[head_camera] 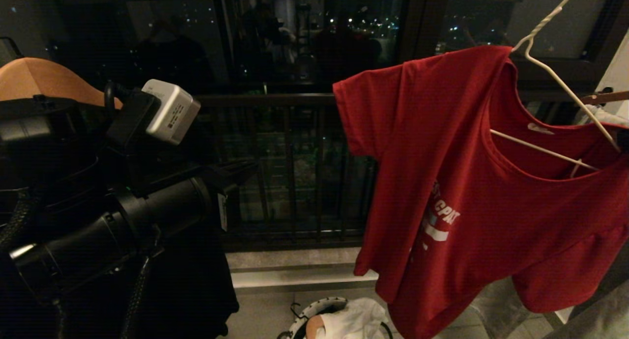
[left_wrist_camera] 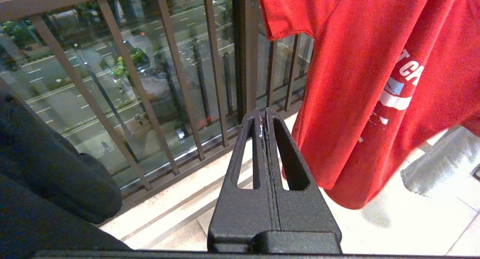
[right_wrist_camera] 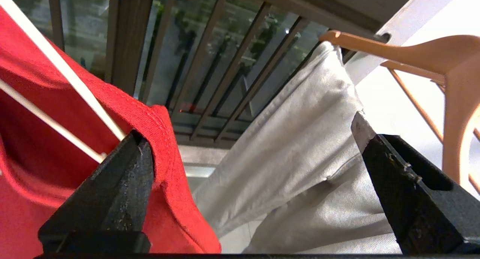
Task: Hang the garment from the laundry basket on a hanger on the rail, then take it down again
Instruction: Take the clothes off the clothes rack
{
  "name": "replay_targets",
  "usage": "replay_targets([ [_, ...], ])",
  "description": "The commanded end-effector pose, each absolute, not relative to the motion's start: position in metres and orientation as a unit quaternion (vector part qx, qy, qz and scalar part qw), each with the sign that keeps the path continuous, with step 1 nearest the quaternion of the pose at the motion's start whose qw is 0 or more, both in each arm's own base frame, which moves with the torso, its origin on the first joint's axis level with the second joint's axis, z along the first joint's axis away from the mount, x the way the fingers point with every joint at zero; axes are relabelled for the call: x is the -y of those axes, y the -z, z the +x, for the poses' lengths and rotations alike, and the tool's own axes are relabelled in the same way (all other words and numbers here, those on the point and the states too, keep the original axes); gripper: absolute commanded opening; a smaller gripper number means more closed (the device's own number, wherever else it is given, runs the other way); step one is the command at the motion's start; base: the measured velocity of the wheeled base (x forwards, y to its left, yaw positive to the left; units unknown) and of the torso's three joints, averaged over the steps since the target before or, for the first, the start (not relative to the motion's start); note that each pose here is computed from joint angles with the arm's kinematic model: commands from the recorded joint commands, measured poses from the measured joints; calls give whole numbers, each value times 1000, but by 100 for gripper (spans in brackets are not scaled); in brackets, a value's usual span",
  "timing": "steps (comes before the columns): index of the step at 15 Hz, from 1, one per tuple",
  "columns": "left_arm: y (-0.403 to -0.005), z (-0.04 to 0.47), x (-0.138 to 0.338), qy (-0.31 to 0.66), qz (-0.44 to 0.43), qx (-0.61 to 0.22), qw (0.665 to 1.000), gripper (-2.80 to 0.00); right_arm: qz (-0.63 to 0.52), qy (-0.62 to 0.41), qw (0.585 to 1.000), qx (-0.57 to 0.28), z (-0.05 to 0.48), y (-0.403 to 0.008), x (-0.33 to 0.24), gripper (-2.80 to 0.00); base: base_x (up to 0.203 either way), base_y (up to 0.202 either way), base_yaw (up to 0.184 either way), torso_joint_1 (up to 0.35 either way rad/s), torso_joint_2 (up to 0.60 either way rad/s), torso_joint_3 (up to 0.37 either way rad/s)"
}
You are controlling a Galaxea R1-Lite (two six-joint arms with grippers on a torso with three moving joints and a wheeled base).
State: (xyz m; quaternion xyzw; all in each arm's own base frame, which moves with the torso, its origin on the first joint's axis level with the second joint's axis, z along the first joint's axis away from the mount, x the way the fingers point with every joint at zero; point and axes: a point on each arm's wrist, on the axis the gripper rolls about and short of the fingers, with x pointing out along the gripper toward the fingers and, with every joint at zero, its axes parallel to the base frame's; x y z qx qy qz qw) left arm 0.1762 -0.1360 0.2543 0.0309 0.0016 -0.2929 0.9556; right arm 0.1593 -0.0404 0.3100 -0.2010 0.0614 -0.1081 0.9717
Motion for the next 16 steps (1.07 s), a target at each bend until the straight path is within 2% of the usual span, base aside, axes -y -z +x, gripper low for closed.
replay_targets([
  [1, -255, 177, 136, 293, 30, 0, 956, -280, -204, 100, 971, -79, 165, -307, 42, 0, 0, 0, 0, 0, 0, 0],
  [5, -253, 178, 138, 293, 32, -5, 956, -280, -201, 83, 973, -75, 165, -308, 46, 0, 0, 0, 0, 0, 0, 0],
  [16, -248, 183, 141, 292, 36, -15, 956, -280, -208, 144, 965, -69, 240, -342, 98, 0, 0, 0, 0, 0, 0, 0],
])
